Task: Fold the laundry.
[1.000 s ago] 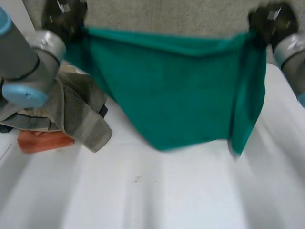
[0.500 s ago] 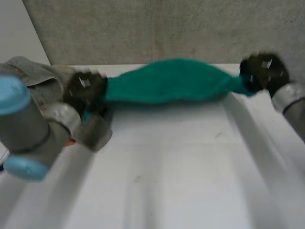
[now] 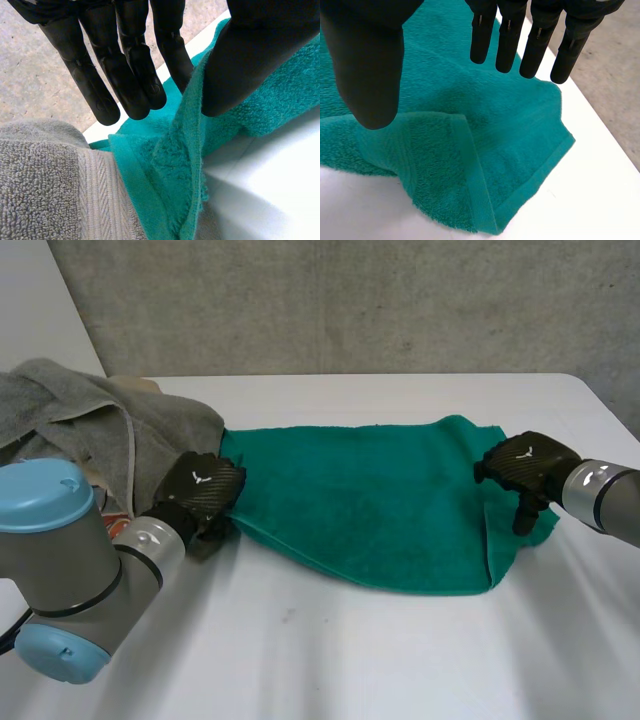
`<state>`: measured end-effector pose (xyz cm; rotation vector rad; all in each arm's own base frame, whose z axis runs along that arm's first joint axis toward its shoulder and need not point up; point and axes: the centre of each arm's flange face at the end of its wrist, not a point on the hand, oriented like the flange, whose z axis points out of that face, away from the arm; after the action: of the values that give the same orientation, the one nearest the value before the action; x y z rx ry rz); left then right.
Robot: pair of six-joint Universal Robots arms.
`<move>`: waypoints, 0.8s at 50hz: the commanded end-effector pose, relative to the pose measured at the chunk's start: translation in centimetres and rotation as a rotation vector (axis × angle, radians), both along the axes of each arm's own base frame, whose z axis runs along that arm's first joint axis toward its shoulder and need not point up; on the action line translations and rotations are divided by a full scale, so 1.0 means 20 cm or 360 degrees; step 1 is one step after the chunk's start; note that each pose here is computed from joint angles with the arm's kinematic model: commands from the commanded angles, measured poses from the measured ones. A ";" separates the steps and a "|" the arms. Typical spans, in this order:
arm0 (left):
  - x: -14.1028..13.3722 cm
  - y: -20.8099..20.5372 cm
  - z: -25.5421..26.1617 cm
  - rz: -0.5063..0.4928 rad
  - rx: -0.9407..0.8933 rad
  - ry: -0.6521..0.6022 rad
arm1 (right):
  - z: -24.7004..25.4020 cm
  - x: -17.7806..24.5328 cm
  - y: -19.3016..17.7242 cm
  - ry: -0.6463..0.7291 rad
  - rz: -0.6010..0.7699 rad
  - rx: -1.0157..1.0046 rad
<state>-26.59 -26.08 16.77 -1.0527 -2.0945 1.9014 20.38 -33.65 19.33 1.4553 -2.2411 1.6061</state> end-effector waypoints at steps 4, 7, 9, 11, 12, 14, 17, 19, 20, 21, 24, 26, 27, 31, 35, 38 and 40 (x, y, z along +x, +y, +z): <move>0.02 -0.02 0.01 0.0022 -0.0003 0.0002 | -0.07 0.06 -0.03 0.0261 0.0175 0.0000; 0.02 -0.03 0.01 0.0030 -0.0002 0.0004 | -0.12 0.08 -0.05 0.0301 0.0211 -0.0004; 0.03 -0.04 0.01 0.0034 -0.0003 0.0001 | -0.15 0.10 -0.05 0.0340 0.0237 0.0000; 0.03 -0.04 0.01 0.0036 -0.0003 0.0001 | -0.17 0.10 -0.05 0.0362 0.0244 0.0005; 0.03 -0.05 0.02 0.0039 -0.0004 0.0004 | -0.17 0.10 -0.05 0.0370 0.0243 0.0006; 0.03 -0.05 0.02 0.0047 0.0000 0.0003 | -0.20 0.09 -0.05 0.0390 0.0234 0.0012; 0.04 -0.06 0.03 0.0057 0.0007 0.0005 | -0.22 0.08 -0.06 0.0401 0.0215 0.0028; 0.04 -0.06 0.03 0.0058 0.0017 0.0006 | -0.22 0.07 -0.07 0.0402 0.0193 0.0020; 0.04 -0.06 0.03 0.0058 0.0024 0.0004 | -0.21 0.06 -0.08 0.0402 0.0175 0.0015; 0.04 -0.05 0.04 0.0056 0.0037 -0.0001 | -0.19 0.04 -0.09 0.0388 0.0123 0.0002; 0.05 -0.02 0.06 0.0048 0.0078 -0.0022 | -0.09 -0.05 -0.11 0.0308 -0.0015 -0.0040; 0.05 0.01 0.08 0.0033 0.0127 -0.0042 | -0.01 -0.14 -0.08 0.0285 -0.0104 -0.0056; 0.05 0.03 0.09 0.0025 0.0143 -0.0049 | 0.01 -0.16 -0.07 0.0291 -0.0124 -0.0062; 0.07 0.14 0.14 -0.0036 0.0246 -0.0124 | 0.08 -0.32 0.03 0.0372 -0.0219 0.0027; 0.10 0.31 0.17 -0.0117 0.0391 -0.0283 | 0.05 -0.45 0.20 0.0509 -0.0157 0.0341; 0.10 0.34 0.18 -0.0144 0.0392 -0.0327 | 0.05 -0.42 0.20 0.0485 -0.0063 0.0284; 0.09 0.31 0.20 -0.0156 0.0302 -0.0334 | 0.04 -0.35 0.18 0.0394 0.0018 0.0200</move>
<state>-24.83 -20.81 20.09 -1.2274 -2.2588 1.5660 12.14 -30.65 20.50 1.4611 -2.2580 1.1380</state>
